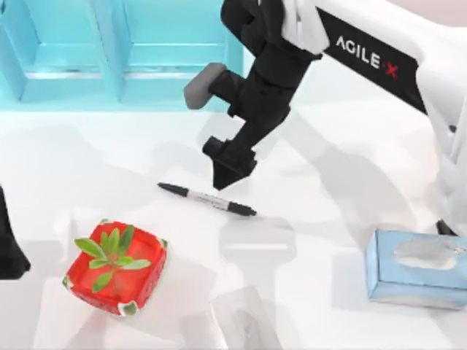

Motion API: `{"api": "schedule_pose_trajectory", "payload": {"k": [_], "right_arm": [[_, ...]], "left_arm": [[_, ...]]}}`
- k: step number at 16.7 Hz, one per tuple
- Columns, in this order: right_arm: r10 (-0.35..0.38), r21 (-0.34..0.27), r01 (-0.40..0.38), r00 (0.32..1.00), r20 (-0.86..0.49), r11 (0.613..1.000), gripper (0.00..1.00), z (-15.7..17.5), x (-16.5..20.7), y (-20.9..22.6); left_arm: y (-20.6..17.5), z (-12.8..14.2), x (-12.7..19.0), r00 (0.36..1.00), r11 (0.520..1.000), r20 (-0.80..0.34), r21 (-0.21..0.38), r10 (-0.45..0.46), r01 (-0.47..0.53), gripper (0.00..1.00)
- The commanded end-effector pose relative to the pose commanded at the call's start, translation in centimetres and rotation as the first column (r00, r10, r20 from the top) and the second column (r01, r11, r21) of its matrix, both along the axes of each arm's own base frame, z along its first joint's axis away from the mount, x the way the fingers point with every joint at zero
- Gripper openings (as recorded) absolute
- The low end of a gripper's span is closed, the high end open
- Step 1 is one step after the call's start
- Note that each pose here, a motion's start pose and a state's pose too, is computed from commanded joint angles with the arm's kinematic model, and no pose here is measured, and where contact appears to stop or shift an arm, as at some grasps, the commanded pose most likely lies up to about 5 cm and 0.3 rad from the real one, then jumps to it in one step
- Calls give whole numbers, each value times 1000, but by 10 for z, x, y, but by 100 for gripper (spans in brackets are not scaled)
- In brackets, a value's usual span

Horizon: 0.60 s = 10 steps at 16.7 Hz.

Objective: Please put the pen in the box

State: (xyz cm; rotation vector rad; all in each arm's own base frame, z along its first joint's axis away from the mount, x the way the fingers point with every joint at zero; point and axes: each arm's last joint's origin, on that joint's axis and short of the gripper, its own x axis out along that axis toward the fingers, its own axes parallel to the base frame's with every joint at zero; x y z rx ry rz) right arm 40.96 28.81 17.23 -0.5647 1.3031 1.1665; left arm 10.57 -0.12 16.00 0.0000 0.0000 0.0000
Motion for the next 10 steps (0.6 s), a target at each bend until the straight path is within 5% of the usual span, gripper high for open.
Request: {"api": "schedule_pose_trajectory", "payload": {"k": [4, 10], "right_arm": [[-1, 0, 1, 1000, 0, 1000, 100, -9, 0, 3], [0, 0, 0, 1000, 0, 1000, 100, -66, -8, 25]], "left_arm": [[0, 0, 0, 1000, 1000, 0, 0, 0, 0, 100], [0, 0, 0, 1000, 1000, 0, 0, 0, 0, 100]]}}
